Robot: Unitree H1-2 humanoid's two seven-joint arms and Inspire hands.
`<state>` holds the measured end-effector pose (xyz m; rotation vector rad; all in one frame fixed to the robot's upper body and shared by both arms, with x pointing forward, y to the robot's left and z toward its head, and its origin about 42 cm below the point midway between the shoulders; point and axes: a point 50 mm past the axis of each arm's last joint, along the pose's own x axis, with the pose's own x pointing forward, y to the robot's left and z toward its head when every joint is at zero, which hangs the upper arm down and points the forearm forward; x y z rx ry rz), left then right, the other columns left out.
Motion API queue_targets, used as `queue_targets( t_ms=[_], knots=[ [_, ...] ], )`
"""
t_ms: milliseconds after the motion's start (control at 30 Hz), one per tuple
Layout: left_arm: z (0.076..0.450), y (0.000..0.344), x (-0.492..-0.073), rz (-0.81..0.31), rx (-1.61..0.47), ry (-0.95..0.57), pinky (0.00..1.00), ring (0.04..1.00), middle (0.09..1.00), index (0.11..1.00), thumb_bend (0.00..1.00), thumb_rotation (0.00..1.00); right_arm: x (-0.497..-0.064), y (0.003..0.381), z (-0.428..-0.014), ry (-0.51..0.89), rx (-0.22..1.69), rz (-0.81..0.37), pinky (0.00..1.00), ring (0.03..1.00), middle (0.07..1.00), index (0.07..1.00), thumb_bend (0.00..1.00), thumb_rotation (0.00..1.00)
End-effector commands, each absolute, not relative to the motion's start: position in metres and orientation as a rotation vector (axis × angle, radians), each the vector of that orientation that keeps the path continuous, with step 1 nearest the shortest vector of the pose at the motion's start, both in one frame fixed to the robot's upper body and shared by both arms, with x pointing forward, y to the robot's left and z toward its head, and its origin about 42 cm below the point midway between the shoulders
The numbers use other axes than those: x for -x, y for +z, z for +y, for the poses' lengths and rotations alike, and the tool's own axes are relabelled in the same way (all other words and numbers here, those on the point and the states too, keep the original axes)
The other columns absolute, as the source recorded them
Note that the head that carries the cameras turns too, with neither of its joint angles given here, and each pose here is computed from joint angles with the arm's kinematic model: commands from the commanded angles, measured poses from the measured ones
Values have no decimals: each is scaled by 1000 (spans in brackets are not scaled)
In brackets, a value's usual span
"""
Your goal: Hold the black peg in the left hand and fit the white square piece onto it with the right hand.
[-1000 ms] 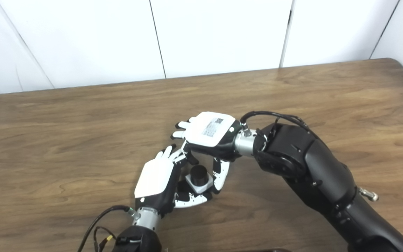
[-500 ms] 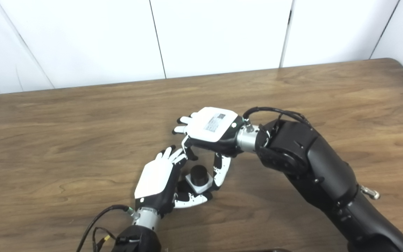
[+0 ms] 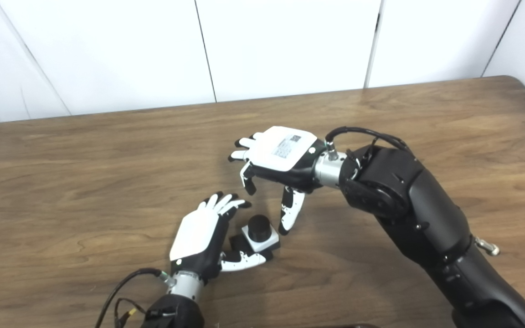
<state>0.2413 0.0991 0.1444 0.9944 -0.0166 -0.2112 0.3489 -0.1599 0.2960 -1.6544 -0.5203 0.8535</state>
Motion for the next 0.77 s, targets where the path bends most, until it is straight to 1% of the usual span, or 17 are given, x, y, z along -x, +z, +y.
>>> queue_targets(
  t_ms=[0, 267, 433, 733],
  knots=[
    [102, 159, -243, -83, -971, -173, 1000, 1000, 946, 875, 901, 405, -355, 317, -165, 774, 1664, -566, 954, 1000, 945, 630, 980, 333],
    [116, 164, -244, -67, -962, -186, 1000, 1000, 959, 910, 909, 403, -355, 321, -178, 748, 1674, -516, 949, 1000, 952, 670, 984, 336],
    [127, 168, -245, -38, -960, -197, 1000, 1000, 974, 946, 949, 400, -356, 321, -185, 726, 1668, -493, 959, 1000, 959, 686, 984, 368],
    [153, 176, -247, 27, -991, -228, 1000, 1000, 998, 982, 998, 472, -357, 319, -198, 670, 1666, -453, 934, 1000, 954, 712, 1000, 391]
  ],
)
